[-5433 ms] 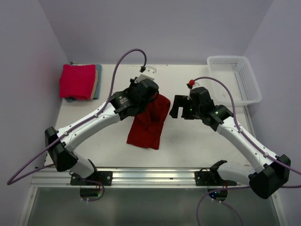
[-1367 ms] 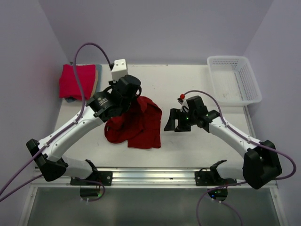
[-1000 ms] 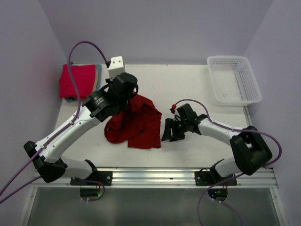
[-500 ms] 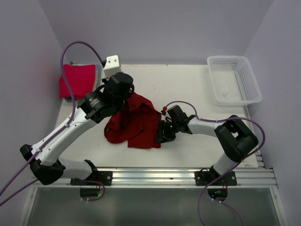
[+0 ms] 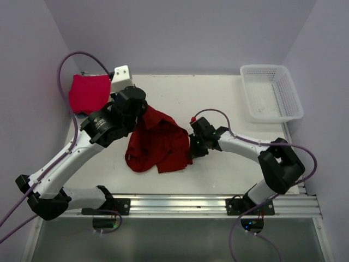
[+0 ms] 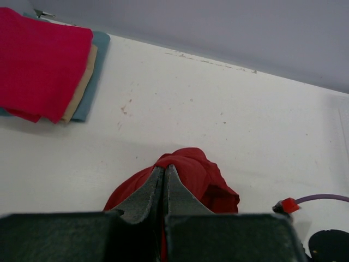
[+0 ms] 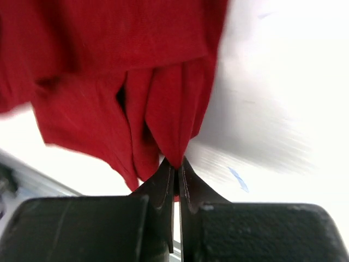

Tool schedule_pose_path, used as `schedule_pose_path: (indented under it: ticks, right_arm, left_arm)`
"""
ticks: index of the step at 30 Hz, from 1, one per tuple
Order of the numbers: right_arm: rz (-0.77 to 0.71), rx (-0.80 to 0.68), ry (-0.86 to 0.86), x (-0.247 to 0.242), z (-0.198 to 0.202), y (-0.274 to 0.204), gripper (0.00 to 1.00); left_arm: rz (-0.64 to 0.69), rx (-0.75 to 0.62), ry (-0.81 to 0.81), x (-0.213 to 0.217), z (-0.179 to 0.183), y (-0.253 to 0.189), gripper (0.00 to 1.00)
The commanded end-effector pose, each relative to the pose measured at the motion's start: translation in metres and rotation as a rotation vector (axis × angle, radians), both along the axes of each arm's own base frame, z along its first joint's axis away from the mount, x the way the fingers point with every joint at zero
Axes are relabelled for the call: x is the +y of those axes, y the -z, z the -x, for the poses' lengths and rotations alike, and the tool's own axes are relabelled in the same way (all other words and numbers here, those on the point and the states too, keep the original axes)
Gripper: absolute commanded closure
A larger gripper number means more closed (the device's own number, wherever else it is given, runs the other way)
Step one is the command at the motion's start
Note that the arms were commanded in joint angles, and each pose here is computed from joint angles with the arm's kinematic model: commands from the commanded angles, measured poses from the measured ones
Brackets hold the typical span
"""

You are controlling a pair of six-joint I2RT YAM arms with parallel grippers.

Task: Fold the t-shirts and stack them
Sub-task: Flatten the tshirt out

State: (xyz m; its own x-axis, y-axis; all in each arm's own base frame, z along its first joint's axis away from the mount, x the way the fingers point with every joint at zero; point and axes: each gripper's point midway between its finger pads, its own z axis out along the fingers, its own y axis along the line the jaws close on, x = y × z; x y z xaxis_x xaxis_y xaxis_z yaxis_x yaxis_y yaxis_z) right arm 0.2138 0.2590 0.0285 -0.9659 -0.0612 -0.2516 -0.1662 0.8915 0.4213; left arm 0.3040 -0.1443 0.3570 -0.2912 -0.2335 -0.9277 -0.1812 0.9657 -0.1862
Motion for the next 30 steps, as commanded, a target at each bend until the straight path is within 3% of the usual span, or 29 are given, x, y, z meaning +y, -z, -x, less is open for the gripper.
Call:
schedule_pose_path:
  ticks: [1, 7, 14, 23, 30]
  right_arm:
    - [0.252, -0.218, 0.117, -0.054, -0.035, -0.050, 1.00]
    - [0.521, -0.427, 0.286, -0.128, -0.063, -0.125, 1.00]
    - [0.737, -0.503, 0.394, -0.184, -0.067, -0.166, 1.00]
    - [0.767, -0.488, 0.429, -0.205, -0.074, -0.164, 1.00]
    - [0.640, -0.391, 0.349, -0.177, -0.087, -0.124, 1.00]
  left_arm:
    - [0.002, -0.035, -0.034, 0.014, 0.003, -0.009, 1.00]
    - [0.004, -0.042, -0.037, 0.017, 0.004, -0.010, 1.00]
    - [0.004, -0.052, -0.046, 0.022, 0.006, -0.015, 1.00]
    - [-0.005, -0.064, -0.068, 0.033, 0.011, -0.020, 1.00]
    - [-0.011, -0.062, -0.087, 0.042, 0.017, -0.021, 1.00]
